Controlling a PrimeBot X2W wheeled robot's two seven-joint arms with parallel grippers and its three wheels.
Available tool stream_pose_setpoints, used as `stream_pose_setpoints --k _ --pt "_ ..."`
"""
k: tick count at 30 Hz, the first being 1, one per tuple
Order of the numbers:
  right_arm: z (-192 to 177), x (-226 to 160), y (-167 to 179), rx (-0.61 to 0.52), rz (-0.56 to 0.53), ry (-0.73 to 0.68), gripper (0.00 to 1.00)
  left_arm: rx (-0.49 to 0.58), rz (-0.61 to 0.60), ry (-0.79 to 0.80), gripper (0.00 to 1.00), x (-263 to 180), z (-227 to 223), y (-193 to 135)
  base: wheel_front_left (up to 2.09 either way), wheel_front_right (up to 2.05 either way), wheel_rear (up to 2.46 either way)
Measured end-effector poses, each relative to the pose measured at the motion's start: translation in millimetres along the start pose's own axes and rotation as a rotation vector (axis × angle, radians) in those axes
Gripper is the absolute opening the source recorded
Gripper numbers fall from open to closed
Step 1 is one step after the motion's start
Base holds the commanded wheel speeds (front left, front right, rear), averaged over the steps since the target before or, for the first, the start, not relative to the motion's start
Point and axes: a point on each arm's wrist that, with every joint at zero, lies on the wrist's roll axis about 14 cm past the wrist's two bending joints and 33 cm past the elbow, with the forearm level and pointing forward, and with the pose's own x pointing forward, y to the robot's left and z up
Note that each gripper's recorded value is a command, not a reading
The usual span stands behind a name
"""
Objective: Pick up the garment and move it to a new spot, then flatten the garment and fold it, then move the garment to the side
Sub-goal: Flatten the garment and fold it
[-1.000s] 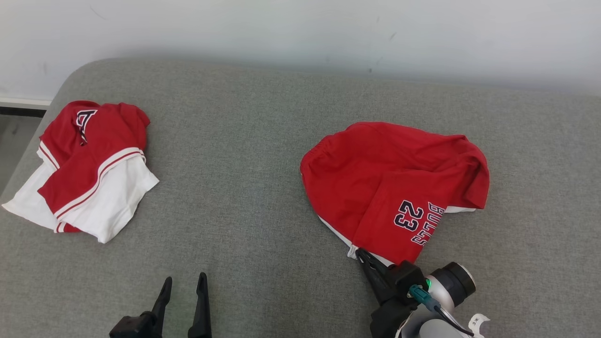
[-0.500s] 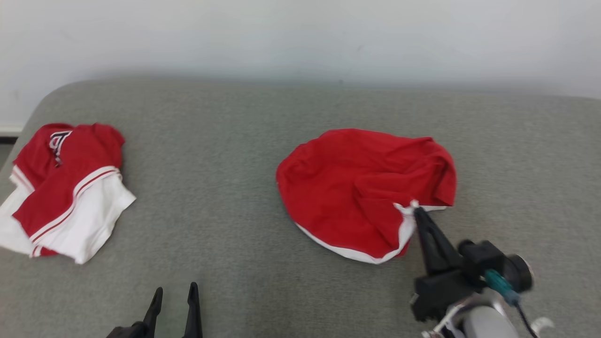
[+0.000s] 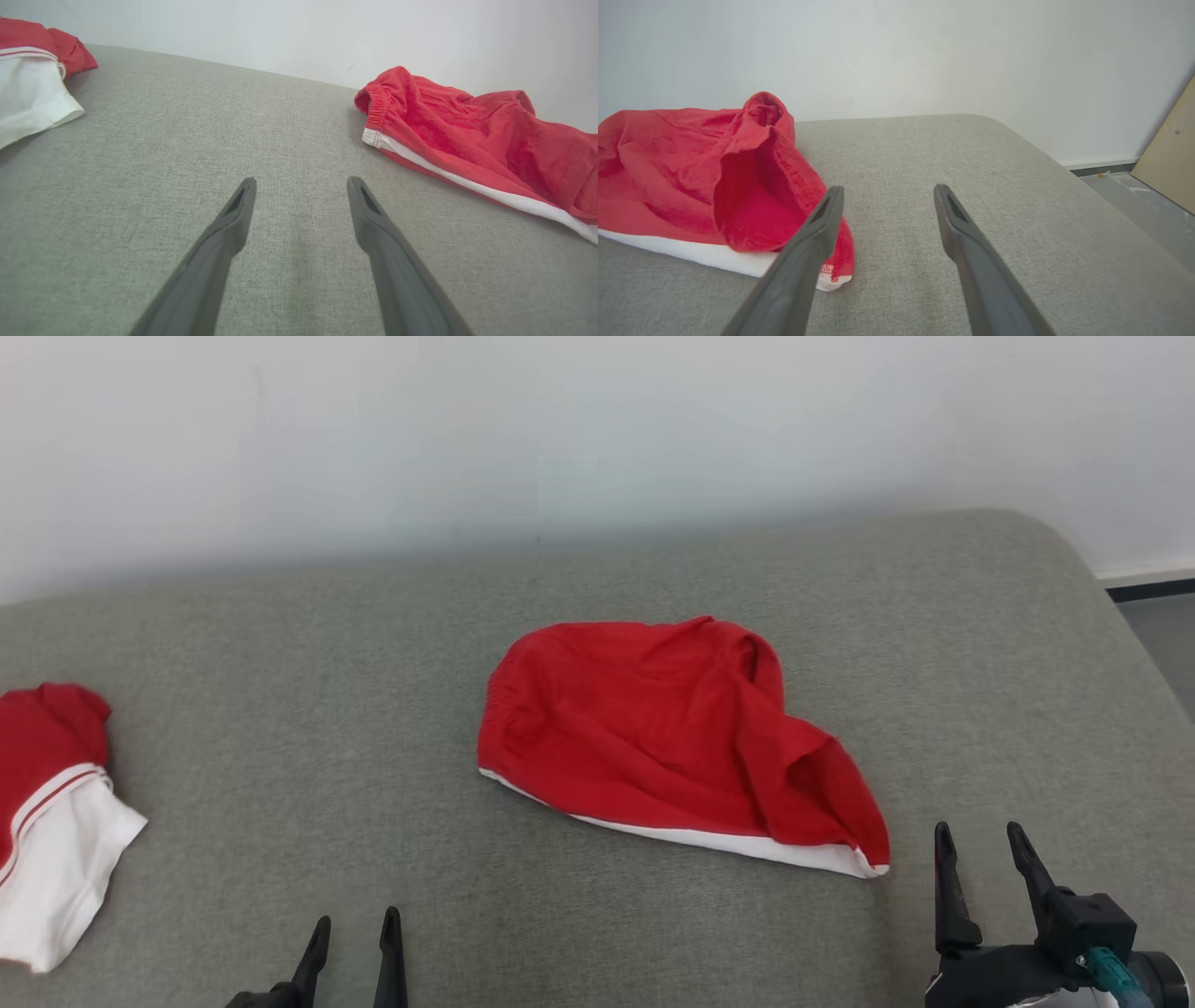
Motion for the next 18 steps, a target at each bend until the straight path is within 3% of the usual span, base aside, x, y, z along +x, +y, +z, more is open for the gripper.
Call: stream_pose_setpoints --k 6,12,18 --pt "18.9 -1.6 5.9 -0.001 0.019 -0.060 1.00 0.015 -0.022 -0.010 1.00 1.0 4.1 -6.8 0.00 0.00 0.00" --pt "37.9 3.8 39.8 0.001 0.118 -0.120 1.00 0.028 0.015 -0.021 1.00 -7.1 7.1 4.7 0.00 0.00 0.00" --pt "31.7 1.8 67.9 -0.002 0.203 -0.101 1.00 0.044 0.046 -0.044 1.00 -12.2 14.1 14.1 0.00 0.00 0.00"
